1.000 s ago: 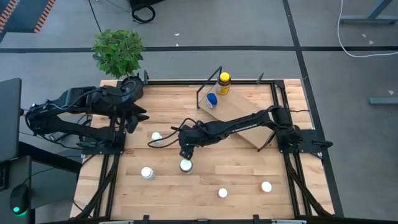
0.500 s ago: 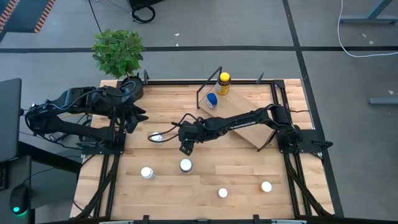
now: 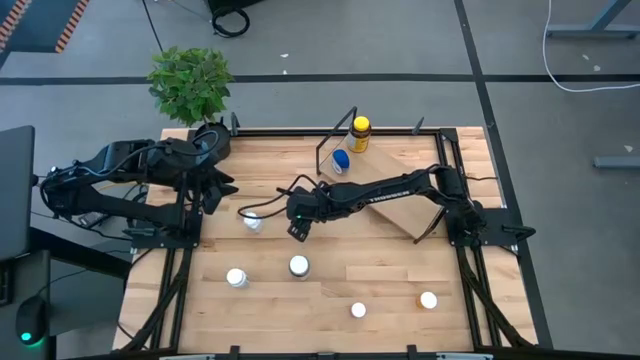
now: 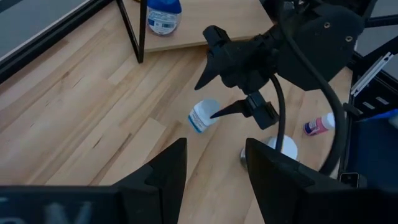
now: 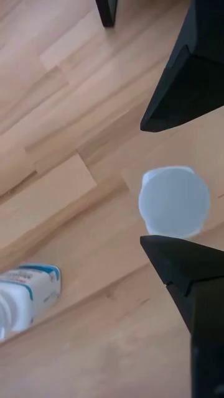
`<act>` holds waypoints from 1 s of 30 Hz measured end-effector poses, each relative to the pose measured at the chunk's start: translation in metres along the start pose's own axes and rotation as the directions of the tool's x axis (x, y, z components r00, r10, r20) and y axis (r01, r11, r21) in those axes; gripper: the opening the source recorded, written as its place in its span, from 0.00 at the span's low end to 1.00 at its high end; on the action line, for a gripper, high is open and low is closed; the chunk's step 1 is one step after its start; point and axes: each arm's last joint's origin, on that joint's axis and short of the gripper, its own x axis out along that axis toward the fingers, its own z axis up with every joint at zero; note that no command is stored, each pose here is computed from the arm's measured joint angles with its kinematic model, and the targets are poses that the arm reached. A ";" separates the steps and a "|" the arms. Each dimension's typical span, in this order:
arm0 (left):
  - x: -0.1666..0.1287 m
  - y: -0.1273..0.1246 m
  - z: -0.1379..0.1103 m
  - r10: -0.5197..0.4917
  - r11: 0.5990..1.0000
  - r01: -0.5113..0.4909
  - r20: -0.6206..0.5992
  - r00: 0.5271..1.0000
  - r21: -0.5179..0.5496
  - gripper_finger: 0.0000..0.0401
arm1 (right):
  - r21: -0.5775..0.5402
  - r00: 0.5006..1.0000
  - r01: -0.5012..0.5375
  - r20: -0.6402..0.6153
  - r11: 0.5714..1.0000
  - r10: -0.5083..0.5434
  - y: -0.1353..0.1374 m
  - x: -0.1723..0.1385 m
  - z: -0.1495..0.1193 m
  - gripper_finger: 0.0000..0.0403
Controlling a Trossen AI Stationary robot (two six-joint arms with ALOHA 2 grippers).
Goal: Pick and place medicine bottles onto shelf by color
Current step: Put the top white and blue medicine bottle on the shelf
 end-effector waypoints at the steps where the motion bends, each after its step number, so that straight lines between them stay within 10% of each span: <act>1: 0.000 0.000 0.000 0.000 1.000 0.000 0.000 1.000 0.000 0.42 | 0.002 1.000 0.001 0.000 1.000 -0.001 -0.001 0.000 0.001 0.73; 30: 0.000 0.001 -0.001 0.007 1.000 -0.007 -0.013 1.000 0.013 0.42 | 0.023 0.998 -0.042 -0.040 0.999 0.043 0.000 0.013 -0.013 0.71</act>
